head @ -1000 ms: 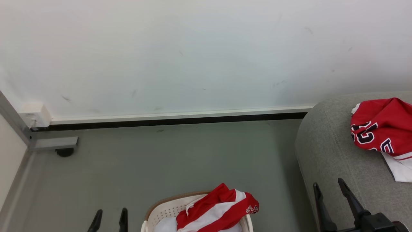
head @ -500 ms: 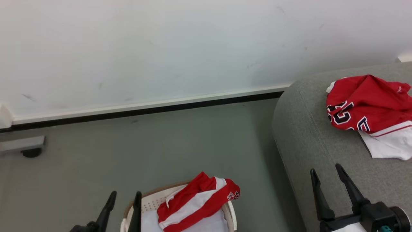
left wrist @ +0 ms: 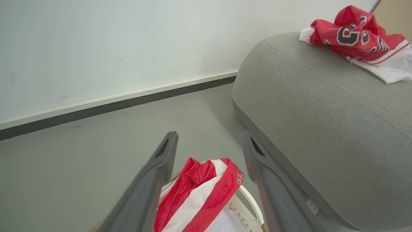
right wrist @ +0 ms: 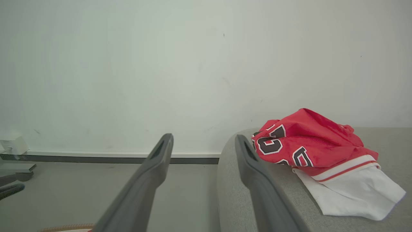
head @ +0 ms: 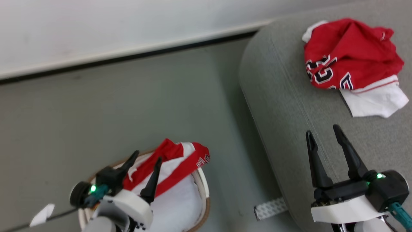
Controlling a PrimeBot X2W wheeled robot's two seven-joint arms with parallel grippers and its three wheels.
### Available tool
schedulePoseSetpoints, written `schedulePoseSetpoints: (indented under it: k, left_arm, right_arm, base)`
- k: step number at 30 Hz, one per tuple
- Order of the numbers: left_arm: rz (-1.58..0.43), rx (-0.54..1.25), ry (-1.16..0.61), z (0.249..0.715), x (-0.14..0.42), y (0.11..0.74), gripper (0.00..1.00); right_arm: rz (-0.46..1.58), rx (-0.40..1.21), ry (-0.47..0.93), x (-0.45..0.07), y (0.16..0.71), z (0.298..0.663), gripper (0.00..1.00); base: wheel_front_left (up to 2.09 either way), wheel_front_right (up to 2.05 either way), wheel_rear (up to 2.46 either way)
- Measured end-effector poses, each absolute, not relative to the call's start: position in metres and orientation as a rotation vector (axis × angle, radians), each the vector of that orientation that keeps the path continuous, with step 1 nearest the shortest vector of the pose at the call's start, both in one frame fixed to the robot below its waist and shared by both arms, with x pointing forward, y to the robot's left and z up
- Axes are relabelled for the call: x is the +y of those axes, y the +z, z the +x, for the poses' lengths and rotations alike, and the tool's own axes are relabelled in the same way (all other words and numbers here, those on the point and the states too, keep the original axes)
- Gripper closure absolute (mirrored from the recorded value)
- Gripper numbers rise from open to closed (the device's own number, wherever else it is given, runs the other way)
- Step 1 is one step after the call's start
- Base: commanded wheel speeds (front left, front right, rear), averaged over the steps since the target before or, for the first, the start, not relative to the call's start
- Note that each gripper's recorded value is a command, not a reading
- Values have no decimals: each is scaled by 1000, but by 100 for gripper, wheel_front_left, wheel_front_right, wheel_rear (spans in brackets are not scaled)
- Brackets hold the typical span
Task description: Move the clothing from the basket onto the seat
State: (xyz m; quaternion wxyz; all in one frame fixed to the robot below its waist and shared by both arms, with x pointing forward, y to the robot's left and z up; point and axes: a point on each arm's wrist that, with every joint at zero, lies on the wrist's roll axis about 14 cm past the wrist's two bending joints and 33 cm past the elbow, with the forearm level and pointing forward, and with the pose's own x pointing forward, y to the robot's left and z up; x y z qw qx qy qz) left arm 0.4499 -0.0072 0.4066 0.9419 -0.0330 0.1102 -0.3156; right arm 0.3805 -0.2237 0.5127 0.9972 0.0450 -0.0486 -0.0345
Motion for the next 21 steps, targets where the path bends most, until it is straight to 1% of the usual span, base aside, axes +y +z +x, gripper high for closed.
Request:
schedulePoseSetpoints:
  k: [4,10,13,17,21]
  left_arm:
    - [4,354,-734,461,-29,362,0]
    - [58,564,-831,456,-51,290,0]
    - [95,640,-866,456,-54,259,0]
    - [135,701,-891,462,-55,224,0]
    - [169,713,-929,467,-63,202,0]
  right_arm:
    - [100,-88,-83,-230,508,394,0]
    - [92,-51,-80,-232,492,414,0]
    - [87,-52,-68,-231,489,429,0]
    - [82,-47,-53,-230,483,444,0]
    - [70,-16,-53,-231,468,451,0]
  base:
    - [0,0,0]
    - [0,0,0]
    - [0,0,0]
    - [0,0,0]
    - [0,0,0]
